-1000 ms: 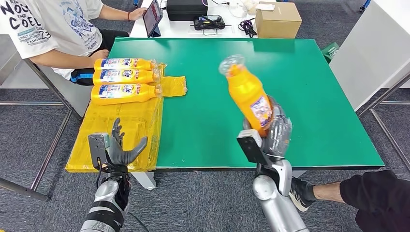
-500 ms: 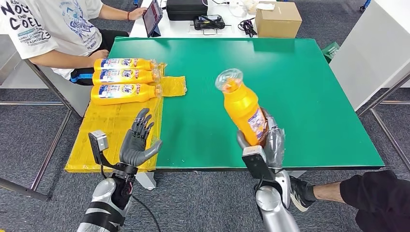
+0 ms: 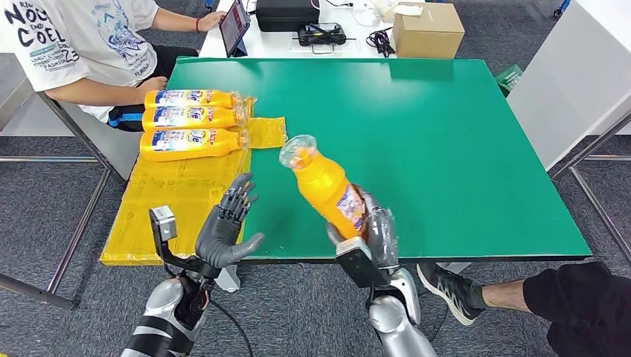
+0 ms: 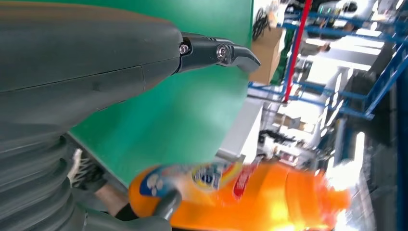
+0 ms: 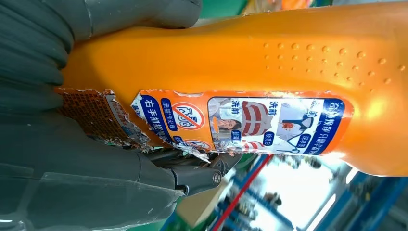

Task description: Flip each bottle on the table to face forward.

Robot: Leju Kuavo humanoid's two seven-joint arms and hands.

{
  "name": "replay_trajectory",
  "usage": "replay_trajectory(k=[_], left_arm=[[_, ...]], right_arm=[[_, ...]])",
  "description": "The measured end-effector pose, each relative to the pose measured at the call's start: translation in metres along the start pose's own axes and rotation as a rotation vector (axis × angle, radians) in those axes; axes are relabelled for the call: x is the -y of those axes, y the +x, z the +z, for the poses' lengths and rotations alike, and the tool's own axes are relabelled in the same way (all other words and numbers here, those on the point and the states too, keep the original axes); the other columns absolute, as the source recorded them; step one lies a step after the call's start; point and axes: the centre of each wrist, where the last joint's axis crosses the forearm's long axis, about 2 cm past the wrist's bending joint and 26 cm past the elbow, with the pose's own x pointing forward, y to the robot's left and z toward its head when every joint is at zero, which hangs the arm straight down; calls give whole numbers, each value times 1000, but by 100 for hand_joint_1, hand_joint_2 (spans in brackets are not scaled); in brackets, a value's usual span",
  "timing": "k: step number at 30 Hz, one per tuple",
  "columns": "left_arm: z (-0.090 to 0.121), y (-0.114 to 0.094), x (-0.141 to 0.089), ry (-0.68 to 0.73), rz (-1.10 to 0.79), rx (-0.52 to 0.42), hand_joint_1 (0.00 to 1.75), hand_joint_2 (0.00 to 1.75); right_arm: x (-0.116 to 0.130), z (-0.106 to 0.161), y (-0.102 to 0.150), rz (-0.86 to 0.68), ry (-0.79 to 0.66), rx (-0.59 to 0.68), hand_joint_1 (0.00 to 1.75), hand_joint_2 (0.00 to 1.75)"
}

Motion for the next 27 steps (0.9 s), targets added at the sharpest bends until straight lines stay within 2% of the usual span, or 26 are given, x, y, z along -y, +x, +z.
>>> replay_trajectory(k=[10, 22, 27], left_arm=[[-3, -9, 9, -65, -7, -64, 0, 175], [2, -14, 5, -52, 22, -87, 0, 175], [5, -14, 3, -36, 48, -81, 0, 175]], right_arm=[[-55, -8, 22, -46, 228, 63, 175, 175], [-87, -4, 26, -68, 417, 57, 175, 175], [-93, -3, 22, -56, 470, 48, 175, 175]])
